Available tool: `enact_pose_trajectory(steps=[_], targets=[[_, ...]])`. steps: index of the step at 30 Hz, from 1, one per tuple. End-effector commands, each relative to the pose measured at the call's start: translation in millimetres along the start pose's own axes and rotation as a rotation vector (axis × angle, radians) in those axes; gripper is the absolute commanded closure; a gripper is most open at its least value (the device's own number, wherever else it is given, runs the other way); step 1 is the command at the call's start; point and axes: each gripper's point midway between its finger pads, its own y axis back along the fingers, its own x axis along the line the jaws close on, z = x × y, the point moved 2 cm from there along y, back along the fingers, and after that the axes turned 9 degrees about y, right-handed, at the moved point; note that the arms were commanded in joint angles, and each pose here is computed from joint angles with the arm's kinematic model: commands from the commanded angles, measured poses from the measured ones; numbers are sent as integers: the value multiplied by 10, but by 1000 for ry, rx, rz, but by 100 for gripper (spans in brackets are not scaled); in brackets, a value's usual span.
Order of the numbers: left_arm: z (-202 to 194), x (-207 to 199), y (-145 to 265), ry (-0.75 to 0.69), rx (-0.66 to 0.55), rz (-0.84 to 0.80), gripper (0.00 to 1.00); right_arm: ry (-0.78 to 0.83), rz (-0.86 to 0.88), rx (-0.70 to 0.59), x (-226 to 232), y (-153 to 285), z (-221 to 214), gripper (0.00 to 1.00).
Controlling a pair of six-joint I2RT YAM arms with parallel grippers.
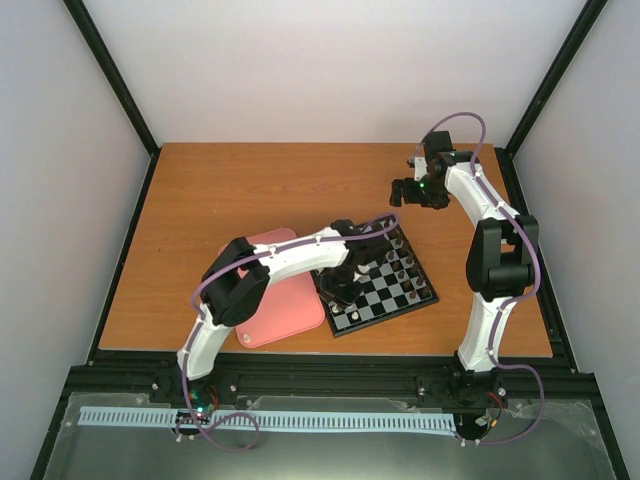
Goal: Set up the chess pieces on the board
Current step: Place the chess piece on the chessboard, then pick up the chess piece from the storage box.
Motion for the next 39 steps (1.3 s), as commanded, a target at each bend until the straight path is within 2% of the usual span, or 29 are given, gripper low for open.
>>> enact_pose_trajectory(steps=[1,3,8,11,15,19,26,35,39], targets=[[-116,54,522,-5,-79,-9,60,3,10,-9,-15,-27,44,0],[-194,111,691,10,-105,-9,50,2,11,-10,-13,-28,48,0],[-425,455,1034,91,-176,30,8,1,14,-11,-16,-32,66,0],[-611,803,972,225,-165,0,2,-2,19,-8,-7,-42,59,0],[-901,1297,709,463,-140,-52,1,-2,15,-8,-7,-33,51,0],[-1080,1560,507,603,-153,-82,4,-4,22,-15,8,-7,49,0],[-1281,1494,45,659,-40,-167,15,-1,18,-18,16,40,31,0],[-1445,1485,-172,698,5,-184,31,-3,19,-15,24,48,-25,0],[-1487,1498,-268,709,21,-176,45,-4,17,-15,24,55,-29,0]])
